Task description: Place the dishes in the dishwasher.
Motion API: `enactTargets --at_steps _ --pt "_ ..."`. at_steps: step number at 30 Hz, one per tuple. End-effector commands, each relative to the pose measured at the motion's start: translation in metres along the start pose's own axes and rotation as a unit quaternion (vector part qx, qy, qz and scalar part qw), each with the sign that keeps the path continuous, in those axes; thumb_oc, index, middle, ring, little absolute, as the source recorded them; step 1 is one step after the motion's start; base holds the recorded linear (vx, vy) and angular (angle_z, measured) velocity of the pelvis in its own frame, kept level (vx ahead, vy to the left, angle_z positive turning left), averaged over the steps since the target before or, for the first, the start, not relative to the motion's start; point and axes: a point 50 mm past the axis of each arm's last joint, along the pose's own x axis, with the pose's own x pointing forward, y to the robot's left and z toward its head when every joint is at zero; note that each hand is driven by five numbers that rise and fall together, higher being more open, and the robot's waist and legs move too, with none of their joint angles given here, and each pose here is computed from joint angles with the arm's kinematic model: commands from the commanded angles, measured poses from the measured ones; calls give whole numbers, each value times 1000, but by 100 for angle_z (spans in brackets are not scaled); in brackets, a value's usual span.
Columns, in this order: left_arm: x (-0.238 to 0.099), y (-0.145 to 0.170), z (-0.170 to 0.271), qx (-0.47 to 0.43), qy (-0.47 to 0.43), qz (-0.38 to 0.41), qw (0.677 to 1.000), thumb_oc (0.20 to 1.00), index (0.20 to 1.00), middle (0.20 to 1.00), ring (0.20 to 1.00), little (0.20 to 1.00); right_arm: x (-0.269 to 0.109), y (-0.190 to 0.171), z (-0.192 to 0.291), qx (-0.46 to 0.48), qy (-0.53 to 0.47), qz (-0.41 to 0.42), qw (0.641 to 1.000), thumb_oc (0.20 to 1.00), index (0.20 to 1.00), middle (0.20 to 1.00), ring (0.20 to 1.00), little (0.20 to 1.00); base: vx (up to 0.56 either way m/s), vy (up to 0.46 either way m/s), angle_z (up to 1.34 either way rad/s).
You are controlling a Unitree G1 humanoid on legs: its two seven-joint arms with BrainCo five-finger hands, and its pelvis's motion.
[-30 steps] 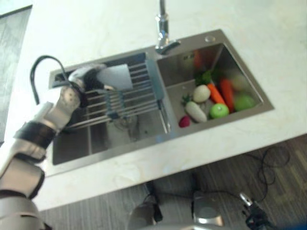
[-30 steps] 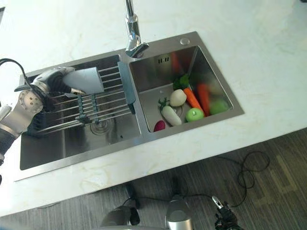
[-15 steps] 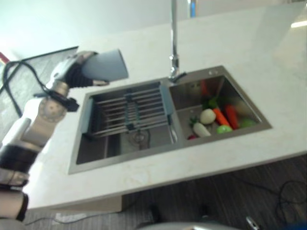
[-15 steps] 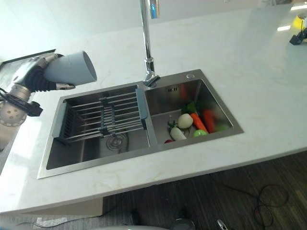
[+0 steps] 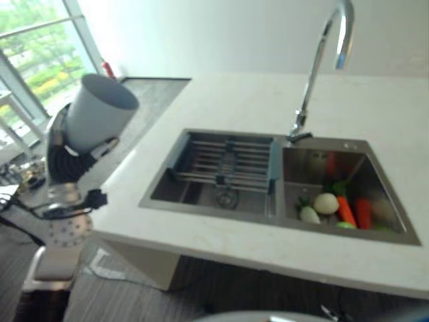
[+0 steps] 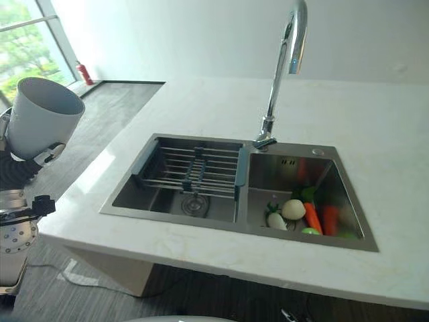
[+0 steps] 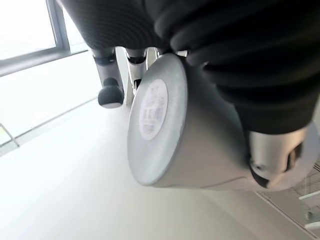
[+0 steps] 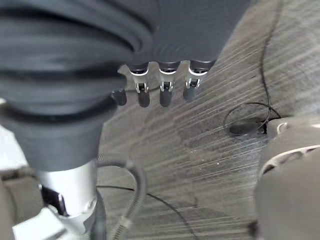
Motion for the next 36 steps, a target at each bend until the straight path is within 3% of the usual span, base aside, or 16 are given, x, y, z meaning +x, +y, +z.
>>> enactTargets --at_steps 1,10,18,22,25,29,36 --pt "32 31 24 -17 -87 68 994 200 200 200 200 200 10 13 32 -1 -41 10 999 1000 1000 1000 1000 1000 -152 -11 194" --pt "35 11 26 -93 -91 16 991 200 200 200 200 200 10 6 42 -7 -58 2 998 1000 1000 1000 1000 1000 -282 258 185" --pt "23 11 33 -85 -107 -66 988 200 200 200 200 200 15 24 55 7 -66 -8 998 1000 1000 1000 1000 1000 -283 394 109" --pt "36 -20 42 -113 -125 -126 978 200 200 200 200 200 14 13 47 86 -53 -22 995 1000 1000 1000 1000 1000 -79 54 141" --pt "39 -41 44 -119 -117 -143 976 200 200 200 200 200 13 11 35 78 -15 -8 997 1000 1000 1000 1000 1000 10 -14 329" --pt "37 -45 45 -131 -101 -157 974 200 200 200 200 200 8 12 9 74 44 46 995 1000 1000 1000 1000 1000 -8 -139 85" --pt "35 -55 54 -173 -104 -180 963 200 200 200 200 200 8 2 12 68 65 30 995 1000 1000 1000 1000 1000 -29 -66 52"
